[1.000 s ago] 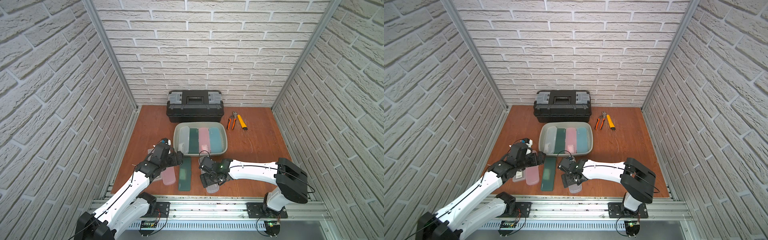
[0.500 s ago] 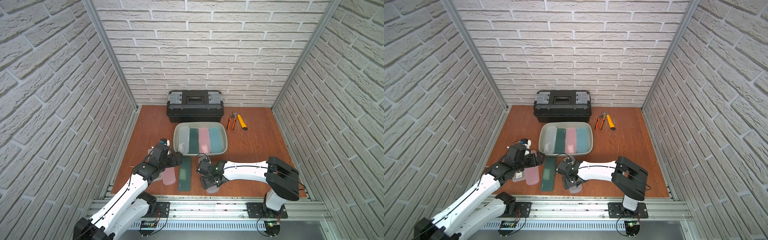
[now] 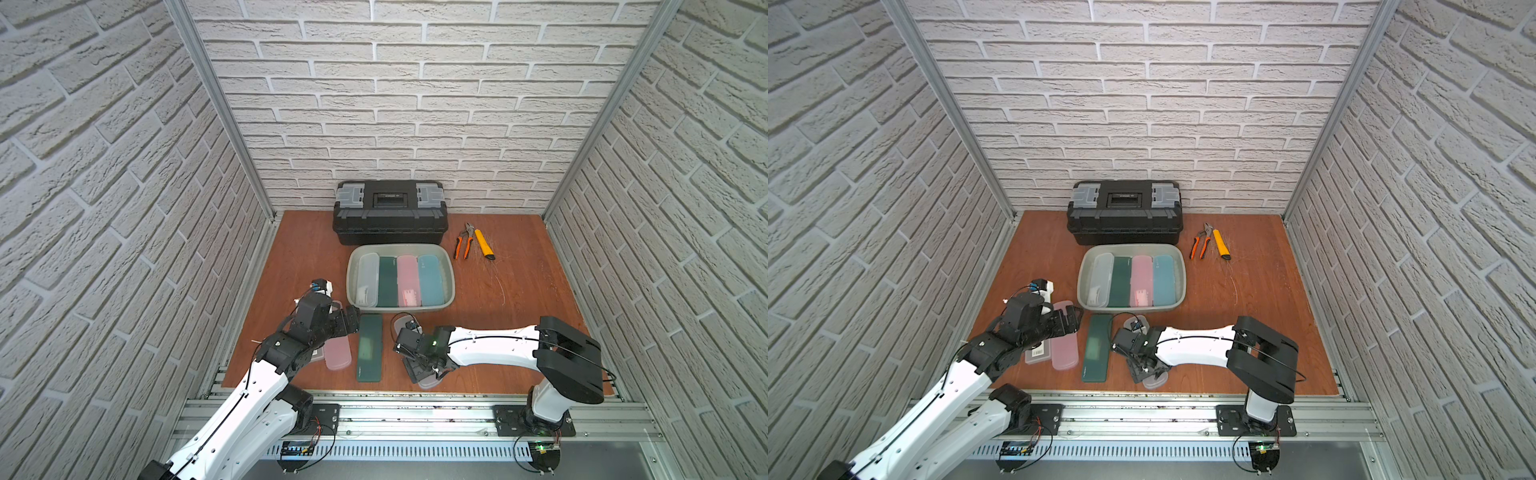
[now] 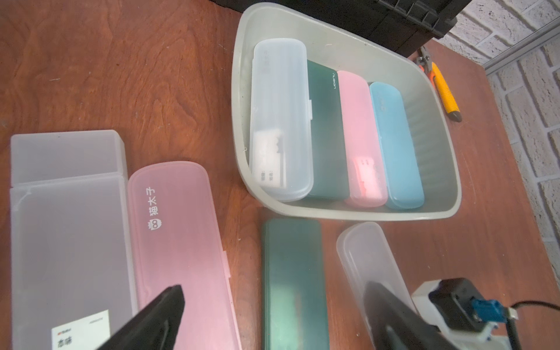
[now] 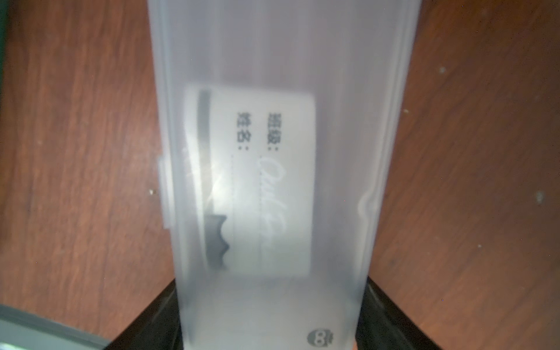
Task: Put the pencil case into the storage box
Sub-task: Pick up the pencil case from the center of the board, then place the pencil case at the storage box, then move the pencil case to the center of the board.
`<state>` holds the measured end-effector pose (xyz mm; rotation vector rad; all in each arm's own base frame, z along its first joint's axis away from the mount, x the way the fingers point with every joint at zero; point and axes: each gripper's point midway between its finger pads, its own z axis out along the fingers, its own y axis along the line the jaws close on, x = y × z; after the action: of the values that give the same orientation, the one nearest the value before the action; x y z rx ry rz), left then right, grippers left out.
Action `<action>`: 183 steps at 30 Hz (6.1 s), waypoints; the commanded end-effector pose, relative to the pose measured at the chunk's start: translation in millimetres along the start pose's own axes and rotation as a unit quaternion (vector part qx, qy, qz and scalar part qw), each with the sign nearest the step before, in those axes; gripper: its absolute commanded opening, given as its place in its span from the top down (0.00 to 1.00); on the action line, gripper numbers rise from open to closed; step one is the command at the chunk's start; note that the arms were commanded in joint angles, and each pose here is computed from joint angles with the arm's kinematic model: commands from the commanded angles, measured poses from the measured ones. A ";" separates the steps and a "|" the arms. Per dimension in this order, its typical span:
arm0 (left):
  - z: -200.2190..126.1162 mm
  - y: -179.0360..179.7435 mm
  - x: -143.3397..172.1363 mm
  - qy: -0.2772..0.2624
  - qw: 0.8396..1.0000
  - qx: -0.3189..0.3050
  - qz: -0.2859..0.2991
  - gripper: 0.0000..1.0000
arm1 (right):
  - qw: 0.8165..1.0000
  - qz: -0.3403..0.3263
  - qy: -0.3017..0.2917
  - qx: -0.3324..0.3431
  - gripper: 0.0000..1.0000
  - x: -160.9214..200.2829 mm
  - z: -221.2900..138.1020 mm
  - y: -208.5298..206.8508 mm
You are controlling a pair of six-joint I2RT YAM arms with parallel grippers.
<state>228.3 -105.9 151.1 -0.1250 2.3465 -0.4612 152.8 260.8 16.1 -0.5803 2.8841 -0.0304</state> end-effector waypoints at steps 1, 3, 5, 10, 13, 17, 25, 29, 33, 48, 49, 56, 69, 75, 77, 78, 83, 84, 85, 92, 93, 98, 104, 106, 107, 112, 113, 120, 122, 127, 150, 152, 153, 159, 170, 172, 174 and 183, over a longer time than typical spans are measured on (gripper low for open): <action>-14.9 -7.3 -21.8 -0.036 0.999 0.005 0.003 0.02 | 0.998 -0.054 0.012 0.029 0.47 20.1 -10.7 -15.5; -18.2 -10.0 -26.7 -0.041 0.999 0.008 0.005 0.02 | 0.998 -0.060 0.006 0.022 0.48 20.9 -15.3 -14.9; -21.8 -13.1 -31.7 -0.047 0.999 0.011 0.008 0.01 | 0.998 -0.067 -0.003 0.009 0.49 20.5 -21.8 -11.4; -31.6 -22.5 -48.0 -0.065 0.998 0.021 0.017 0.01 | 0.995 -0.083 -0.031 -0.039 0.52 15.4 -38.7 0.9; -37.8 -30.5 -60.1 -0.082 0.996 0.034 0.023 0.01 | 0.993 -0.089 -0.047 -0.055 0.52 11.1 -49.3 3.6; -44.4 -38.9 -78.1 -0.101 0.993 0.042 0.039 0.01 | 0.991 -0.086 -0.077 -0.065 0.52 -2.0 -71.2 3.9; -29.8 -59.7 -125.4 -0.092 0.990 0.104 0.030 0.01 | 0.987 -0.025 -0.136 -0.082 0.53 -58.6 -116.8 -15.2; -14.8 -70.6 -138.0 -0.056 0.989 0.133 0.032 0.01 | 0.984 0.028 -0.160 -0.078 0.53 -87.9 -129.6 -37.8; 5.4 -84.9 -146.3 -0.022 0.986 0.160 0.043 0.02 | 0.981 0.058 -0.177 -0.054 0.52 -114.5 -132.1 -64.7; 94.6 -108.1 -123.8 0.073 0.961 0.252 0.090 0.02 | 0.976 0.156 -0.150 -0.012 0.54 -185.0 -103.8 -125.7; 96.1 -106.2 -121.0 0.072 0.961 0.251 0.093 0.01 | 0.976 0.159 -0.148 -0.010 0.54 -189.0 -100.4 -126.8; 88.7 -95.0 -125.2 0.041 0.968 0.216 0.124 0.02 | 0.981 0.153 -0.114 0.035 0.57 -201.2 -68.2 -133.8; 82.0 -95.8 -127.5 0.024 0.969 0.208 0.128 0.02 | 0.981 0.151 -0.089 0.084 0.54 -206.0 -33.2 -142.7; 77.2 -97.6 -129.6 0.017 0.969 0.206 0.136 0.02 | 0.982 0.153 -0.074 0.086 0.54 -207.0 -17.6 -143.3; 76.9 -97.7 -129.1 0.018 0.969 0.204 0.139 0.02 | 0.982 0.153 -0.072 0.087 0.52 -208.2 -14.7 -143.8; 77.0 -98.1 -128.5 0.019 0.969 0.203 0.140 0.01 | 0.981 0.154 -0.072 0.088 0.50 -208.8 -14.0 -144.4; 77.6 -97.2 -128.5 0.019 0.970 0.199 0.142 0.02 | 0.980 0.160 -0.073 0.092 0.27 -211.7 -13.1 -147.7; 77.5 -96.9 -128.5 0.019 0.970 0.198 0.142 0.01 | 0.980 0.160 -0.074 0.094 0.26 -212.1 -14.1 -148.4; 78.2 -96.3 -128.4 0.020 0.970 0.196 0.141 0.02 | 0.979 0.161 -0.076 0.096 0.24 -211.8 -15.3 -149.4; 79.2 -95.1 -127.9 0.021 0.971 0.193 0.142 0.01 | 0.977 0.153 -0.093 0.115 0.16 -215.8 -32.5 -158.1; 79.1 -95.2 -128.0 0.021 0.971 0.193 0.142 0.01 | 0.977 0.151 -0.095 0.117 0.15 -216.6 -35.1 -158.9; 80.0 -93.9 -127.4 0.021 0.971 0.190 0.142 0.01 | 0.978 0.146 -0.098 0.115 0.11 -218.8 -39.4 -158.8; 79.6 -89.9 -127.9 0.016 0.972 0.178 0.152 0.01 | 0.974 0.149 -0.142 0.096 0.12 -227.2 -67.6 -158.5; 78.6 -87.5 -129.1 0.012 0.973 0.170 0.158 0.02 | 0.972 0.150 -0.157 0.094 0.13 -228.3 -75.1 -159.9; 78.3 -86.2 -129.2 0.010 0.973 0.166 0.161 0.02 | 0.970 0.151 -0.165 0.093 0.14 -228.5 -79.6 -160.9; 74.1 -80.3 -127.4 0.006 0.979 0.152 0.138 0.01 | 0.962 0.150 -0.222 0.048 0.16 -230.6 -101.7 -153.6; 72.8 -81.0 -125.3 0.011 0.980 0.155 0.123 0.01 | 0.961 0.144 -0.232 0.039 0.16 -230.0 -105.9 -151.5; 57.7 -71.3 -75.0 0.034 0.989 0.091 0.110 0.01 | 0.962 0.123 -0.245 0.014 0.18 -210.3 -109.4 -145.6; 53.1 -67.8 -56.2 0.048 0.991 0.072 0.106 0.02 | 0.961 0.115 -0.250 0.006 0.18 -204.1 -107.1 -142.1; 42.0 -63.6 -18.8 0.083 0.992 0.053 0.082 0.02 | 0.960 0.085 -0.265 0.017 0.20 -188.5 -107.1 -140.6; 58.5 -42.2 92.8 0.146 0.989 -0.002 0.011 0.02 | 0.972 0.082 -0.220 0.012 0.19 -151.3 -68.6 -136.3; 61.4 -42.2 97.9 0.153 0.988 -0.007 0.017 0.01 | 0.972 0.083 -0.218 0.011 0.19 -150.8 -66.6 -135.7; 62.4 -41.7 101.0 0.159 0.987 -0.010 0.020 0.02 | 0.972 0.083 -0.218 0.012 0.19 -150.7 -65.6 -135.8; 64.6 -41.8 111.9 0.174 0.984 -0.017 0.020 0.02 | 0.973 0.084 -0.214 0.011 0.19 -149.4 -62.3 -134.5; 73.1 -69.1 111.4 0.164 0.986 -0.002 0.038 0.01 | 0.973 0.082 -0.214 0.013 0.19 -148.8 -63.9 -135.7; 75.8 -76.6 109.8 0.166 0.985 0.003 0.043 0.02 | 0.973 0.083 -0.216 0.012 0.19 -147.7 -66.2 -136.0; 77.2 -85.5 107.2 0.164 0.985 0.008 0.049 0.01 | 0.972 0.086 -0.220 0.011 0.19 -145.6 -68.9 -136.5; 60.9 -74.9 66.2 0.090 0.993 -0.033 0.075 0.01 | 0.973 0.113 -0.195 -0.052 0.18 -129.7 -71.8 -110.0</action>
<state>205.4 -227.2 75.3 0.0863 2.6125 -0.4385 311.2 193.9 111.1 -0.2744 2.5444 0.1355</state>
